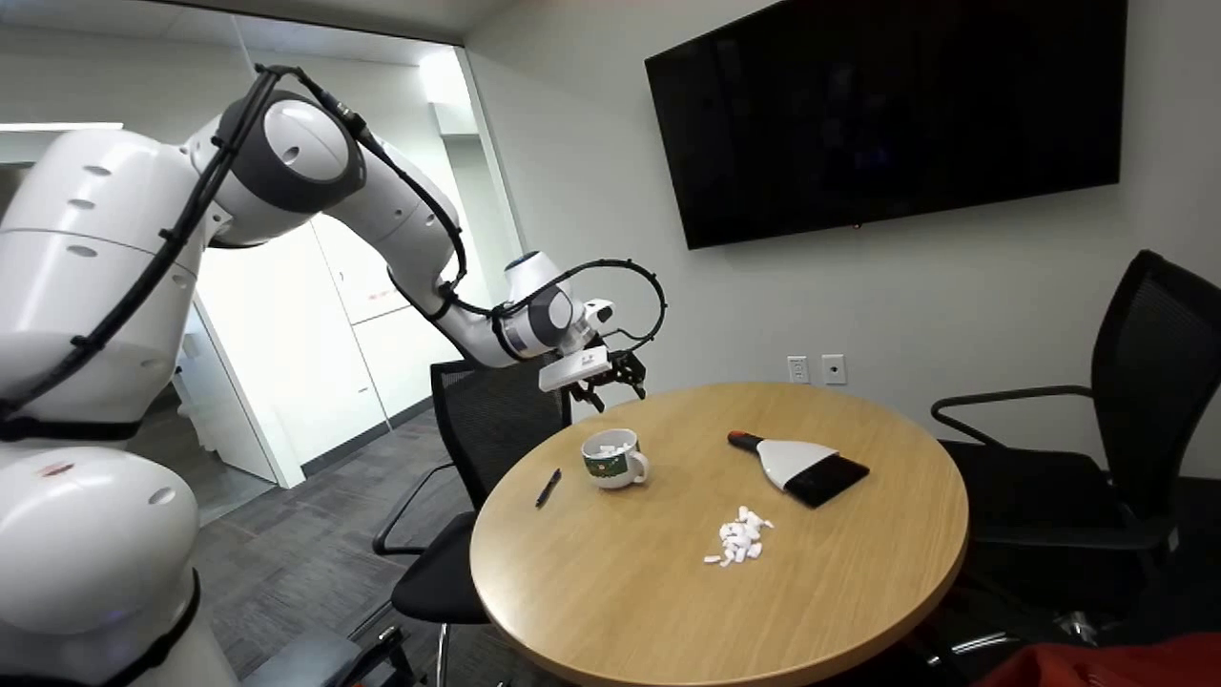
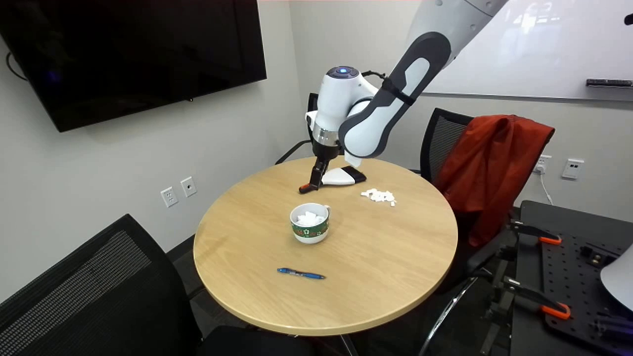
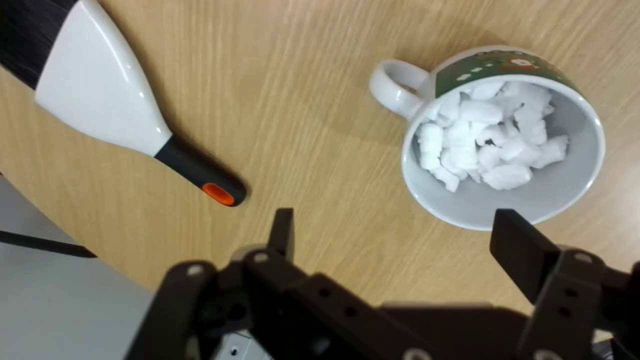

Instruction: Use the pen to stir the contents in the mug then empty the mug.

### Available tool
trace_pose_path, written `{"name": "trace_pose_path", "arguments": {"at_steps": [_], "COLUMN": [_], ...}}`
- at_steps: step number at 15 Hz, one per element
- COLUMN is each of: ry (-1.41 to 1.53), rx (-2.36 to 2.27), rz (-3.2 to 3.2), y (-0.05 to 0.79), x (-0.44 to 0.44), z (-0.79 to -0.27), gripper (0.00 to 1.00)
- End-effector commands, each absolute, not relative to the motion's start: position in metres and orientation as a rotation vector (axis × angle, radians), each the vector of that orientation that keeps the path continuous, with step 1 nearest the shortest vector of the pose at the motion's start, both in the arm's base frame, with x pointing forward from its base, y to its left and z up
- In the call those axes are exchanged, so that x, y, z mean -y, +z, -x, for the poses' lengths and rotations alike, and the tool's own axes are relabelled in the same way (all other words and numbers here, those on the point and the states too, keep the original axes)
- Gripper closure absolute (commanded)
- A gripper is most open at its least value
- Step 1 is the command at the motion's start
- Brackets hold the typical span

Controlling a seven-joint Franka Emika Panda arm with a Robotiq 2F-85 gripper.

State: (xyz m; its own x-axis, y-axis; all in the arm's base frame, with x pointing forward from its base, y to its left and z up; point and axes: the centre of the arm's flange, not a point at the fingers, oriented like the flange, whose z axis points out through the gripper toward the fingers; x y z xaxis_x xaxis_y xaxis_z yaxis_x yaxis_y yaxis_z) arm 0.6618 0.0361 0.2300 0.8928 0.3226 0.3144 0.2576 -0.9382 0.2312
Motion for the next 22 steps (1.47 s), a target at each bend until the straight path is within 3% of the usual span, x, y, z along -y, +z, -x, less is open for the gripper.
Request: {"name": "trace_pose_path", "arguments": {"at_steps": [1, 6, 17, 22], "ry": [0.447, 0.460, 0.192, 0.240], "rx": [-0.516, -0.612, -0.816, -0.850], "rz": [-2.845, -2.873, -2.946, -2.892], "y": [0.238, 0.224, 0.191, 0.171], "x": [-0.025, -0.015, -0.007, -0.018], "z": [-0.686, -0.707, -0.741, -0.749], "gripper": [0.00, 0.00, 0.00, 0.00]}}
